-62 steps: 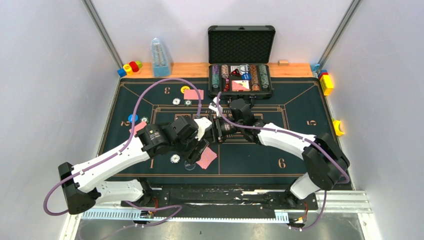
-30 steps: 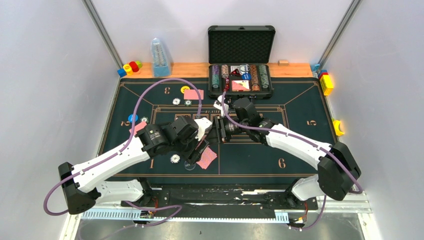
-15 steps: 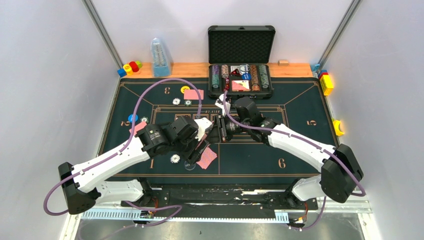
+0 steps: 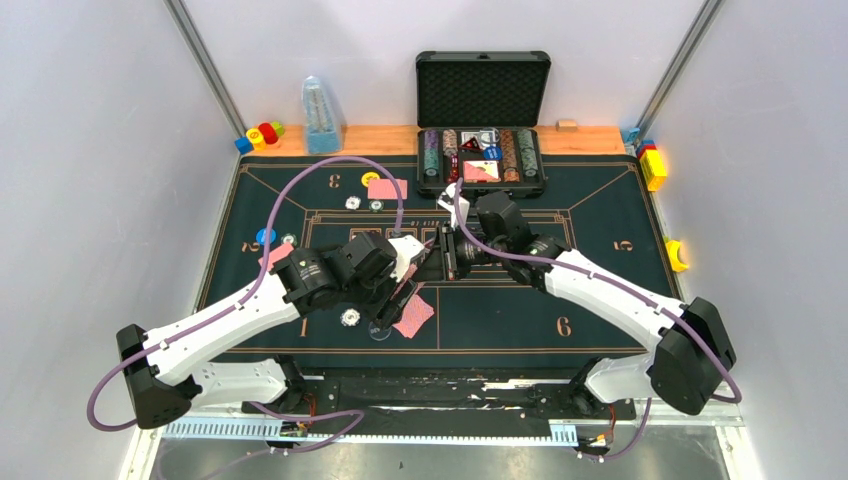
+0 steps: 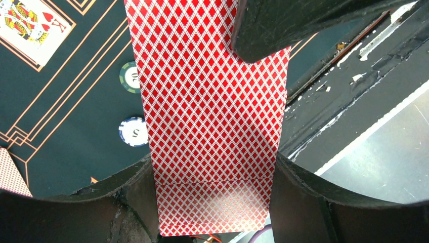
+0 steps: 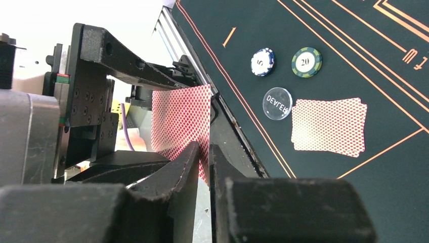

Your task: Distribute texas hold em gaming equipment

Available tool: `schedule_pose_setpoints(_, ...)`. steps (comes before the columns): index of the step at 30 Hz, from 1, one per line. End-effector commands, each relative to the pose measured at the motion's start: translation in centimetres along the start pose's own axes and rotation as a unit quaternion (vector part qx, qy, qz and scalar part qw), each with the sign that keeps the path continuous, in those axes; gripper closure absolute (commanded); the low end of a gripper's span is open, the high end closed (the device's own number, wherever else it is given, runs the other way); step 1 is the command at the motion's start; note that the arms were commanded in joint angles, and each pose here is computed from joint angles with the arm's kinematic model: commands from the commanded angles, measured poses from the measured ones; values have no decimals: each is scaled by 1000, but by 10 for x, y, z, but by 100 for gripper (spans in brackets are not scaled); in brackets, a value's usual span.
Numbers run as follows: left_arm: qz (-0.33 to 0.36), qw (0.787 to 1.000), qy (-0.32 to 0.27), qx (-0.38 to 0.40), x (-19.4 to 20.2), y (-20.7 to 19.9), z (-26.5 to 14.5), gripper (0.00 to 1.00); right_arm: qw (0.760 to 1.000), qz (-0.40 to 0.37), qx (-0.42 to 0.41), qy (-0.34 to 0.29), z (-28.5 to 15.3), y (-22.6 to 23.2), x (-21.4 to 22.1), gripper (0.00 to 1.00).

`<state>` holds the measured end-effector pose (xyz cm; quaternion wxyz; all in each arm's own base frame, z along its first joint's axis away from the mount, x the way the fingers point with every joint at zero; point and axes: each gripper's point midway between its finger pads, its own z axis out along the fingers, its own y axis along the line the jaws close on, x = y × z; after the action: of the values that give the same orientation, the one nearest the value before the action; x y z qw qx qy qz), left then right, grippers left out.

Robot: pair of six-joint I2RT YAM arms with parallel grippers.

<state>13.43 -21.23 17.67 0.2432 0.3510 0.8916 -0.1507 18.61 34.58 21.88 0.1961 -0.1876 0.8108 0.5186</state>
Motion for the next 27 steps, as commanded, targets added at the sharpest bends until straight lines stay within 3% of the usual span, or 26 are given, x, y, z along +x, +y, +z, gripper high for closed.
schedule_pose_setpoints(1, 7, 999, -31, 8, -13, -2, -6, 100, 999, -38, -11, -35, -12, 21, -21, 90)
schedule_pose_setpoints(4, 6, 999, -32, 8, -14, -2, -6, 100, 998, -44, -15, -40, -15, 25, -23, 100)
schedule_pose_setpoints(19, 5, 999, -32, 6, -14, -2, -6, 100, 993, -78, -27, -85, -46, 40, -38, 100)
schedule_pose_setpoints(27, 4, 999, -32, 7, -13, -2, -7, 100, 977, -141, -2, -158, -77, 48, -59, 100)
